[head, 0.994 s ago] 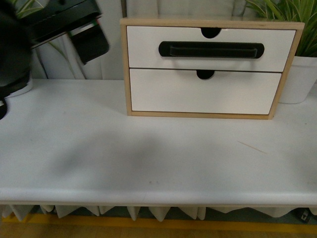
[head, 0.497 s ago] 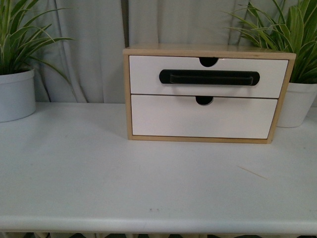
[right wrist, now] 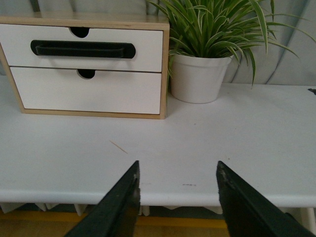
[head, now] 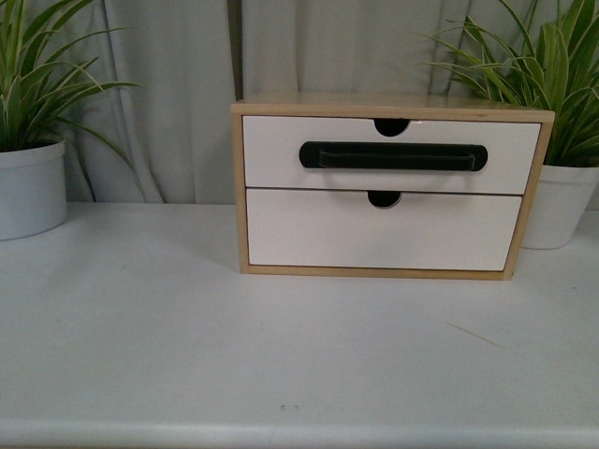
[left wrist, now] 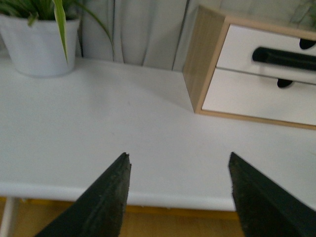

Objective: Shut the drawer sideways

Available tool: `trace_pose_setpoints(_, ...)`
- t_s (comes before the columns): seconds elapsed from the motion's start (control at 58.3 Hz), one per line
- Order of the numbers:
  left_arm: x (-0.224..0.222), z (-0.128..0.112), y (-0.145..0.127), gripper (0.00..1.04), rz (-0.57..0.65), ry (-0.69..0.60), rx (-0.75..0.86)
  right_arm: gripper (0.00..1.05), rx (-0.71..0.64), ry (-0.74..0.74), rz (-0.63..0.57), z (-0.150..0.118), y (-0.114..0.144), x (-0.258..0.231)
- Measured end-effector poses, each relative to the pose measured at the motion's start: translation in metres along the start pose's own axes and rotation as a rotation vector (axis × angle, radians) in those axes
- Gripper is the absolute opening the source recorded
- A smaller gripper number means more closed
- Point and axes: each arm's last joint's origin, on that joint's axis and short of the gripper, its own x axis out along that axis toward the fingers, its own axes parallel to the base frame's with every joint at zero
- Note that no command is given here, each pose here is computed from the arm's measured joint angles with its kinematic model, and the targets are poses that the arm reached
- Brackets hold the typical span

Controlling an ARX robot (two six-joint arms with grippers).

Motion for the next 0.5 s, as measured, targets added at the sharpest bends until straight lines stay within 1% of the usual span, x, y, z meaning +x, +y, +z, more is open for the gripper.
trace_pose_setpoints(0.034, -0.001, -0.001, 0.004, 0.47, 0.002, 0.000, 0.027, 0.36, 0.005, 0.000, 0.000, -0.001, 0.000, 0.000)
trace_pose_setpoints(0.103, -0.002, -0.005, 0.009, 0.36, 0.006, 0.010, 0.054, 0.24, 0.013, -0.002, 0.000, -0.003, 0.000, 0.000)
trace_pose_setpoints(0.12, -0.002, -0.006, 0.010, 0.32, 0.002, 0.012, 0.061, 0.22, 0.014, -0.002, 0.000, -0.003, 0.000, 0.000)
trace_pose_setpoints(0.154, -0.003, -0.007, 0.012, 0.27, 0.000, 0.013, 0.069, 0.15, 0.016, -0.003, 0.000, -0.004, 0.000, 0.000)
trace_pose_setpoints(0.171, -0.003, -0.007, 0.013, 0.23, 0.001, 0.013, 0.072, 0.13, 0.017, -0.003, 0.000, -0.004, 0.000, 0.000)
trace_pose_setpoints(0.223, -0.004, -0.007, 0.016, 0.14, 0.006, 0.009, 0.078, 0.02, 0.018, -0.003, 0.000, -0.006, 0.000, 0.000)
trace_pose_setpoints(0.24, -0.005, -0.007, 0.017, 0.11, 0.003, 0.007, 0.079, 0.01, 0.018, -0.003, 0.000, -0.006, 0.000, 0.000)
trace_pose_setpoints(0.274, -0.005, -0.009, 0.019, 0.05, 0.006, -0.002, 0.079, 0.01, 0.019, -0.002, 0.001, -0.008, 0.000, 0.000)
trace_pose_setpoints(0.291, -0.006, -0.011, 0.020, 0.04, 0.006, -0.005, 0.077, 0.01, 0.019, -0.002, 0.001, -0.008, 0.000, 0.000)
trace_pose_setpoints(0.497, -0.009, -0.012, 0.027, 0.04, 0.010, -0.007, 0.088, 0.01, 0.021, -0.010, -0.001, -0.015, 0.001, 0.000)
